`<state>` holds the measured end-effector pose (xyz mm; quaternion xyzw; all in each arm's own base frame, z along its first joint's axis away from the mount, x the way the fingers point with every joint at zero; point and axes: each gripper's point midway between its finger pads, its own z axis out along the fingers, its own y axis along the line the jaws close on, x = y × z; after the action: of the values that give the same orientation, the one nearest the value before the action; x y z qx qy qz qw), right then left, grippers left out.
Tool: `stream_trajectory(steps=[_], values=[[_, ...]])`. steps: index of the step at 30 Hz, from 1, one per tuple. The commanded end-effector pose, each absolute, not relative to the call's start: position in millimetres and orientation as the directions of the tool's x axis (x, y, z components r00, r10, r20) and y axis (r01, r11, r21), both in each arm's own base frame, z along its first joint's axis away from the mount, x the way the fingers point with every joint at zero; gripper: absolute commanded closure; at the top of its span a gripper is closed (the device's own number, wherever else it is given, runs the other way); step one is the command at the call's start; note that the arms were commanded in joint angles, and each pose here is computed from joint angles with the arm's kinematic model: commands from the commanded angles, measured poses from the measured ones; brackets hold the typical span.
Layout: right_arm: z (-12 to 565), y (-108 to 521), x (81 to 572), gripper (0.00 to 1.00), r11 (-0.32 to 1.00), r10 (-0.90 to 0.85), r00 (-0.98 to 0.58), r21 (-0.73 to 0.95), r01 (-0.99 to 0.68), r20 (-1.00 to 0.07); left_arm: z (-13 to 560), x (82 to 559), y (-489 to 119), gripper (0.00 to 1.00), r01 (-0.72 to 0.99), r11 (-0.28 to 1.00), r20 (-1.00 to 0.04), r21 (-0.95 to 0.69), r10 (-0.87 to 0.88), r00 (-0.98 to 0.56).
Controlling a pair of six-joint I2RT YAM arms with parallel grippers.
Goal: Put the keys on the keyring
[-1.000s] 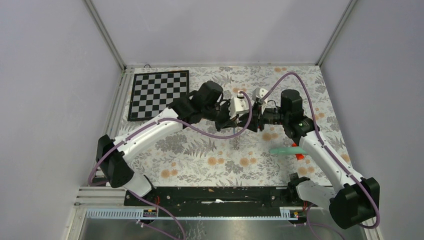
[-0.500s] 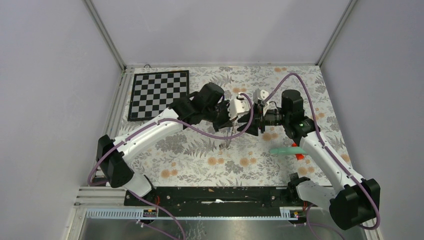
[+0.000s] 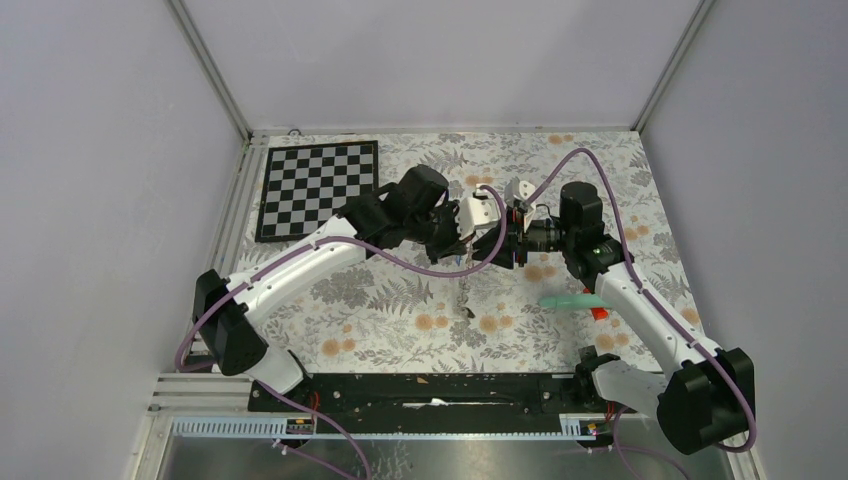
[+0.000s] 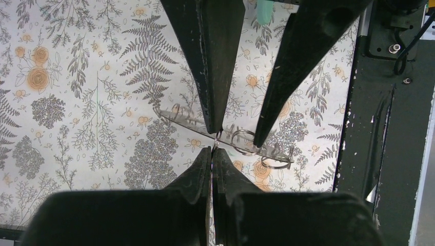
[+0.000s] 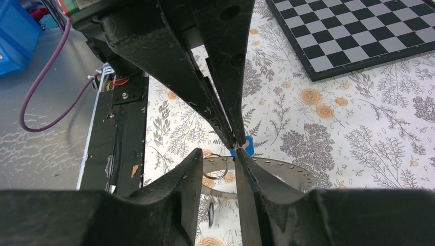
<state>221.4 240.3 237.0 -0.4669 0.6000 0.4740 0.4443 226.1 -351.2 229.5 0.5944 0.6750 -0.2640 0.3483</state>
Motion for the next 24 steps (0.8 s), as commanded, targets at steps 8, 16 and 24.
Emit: stream_trajectory(steps=[8,16,24], values=[[237.1,240.6,229.6,0.66,0.133,-0.126,-0.143,0.126,-0.983,-0.982,276.2,222.7,-359.8,1.0,0.987,0.136,-0.858,0.088,0.513,0.006],[237.1,241.3,231.2,0.66,0.137,-0.116,-0.154,0.138,-0.981,-0.981,275.7,222.5,-354.6,1.0,0.987,0.143,-0.868,0.078,0.496,-0.004],[241.3,241.3,235.2,0.64,0.149,-0.102,-0.159,0.143,-0.978,-0.982,273.5,220.6,-352.7,1.0,0.989,0.136,-0.871,0.066,0.491,-0.009]])
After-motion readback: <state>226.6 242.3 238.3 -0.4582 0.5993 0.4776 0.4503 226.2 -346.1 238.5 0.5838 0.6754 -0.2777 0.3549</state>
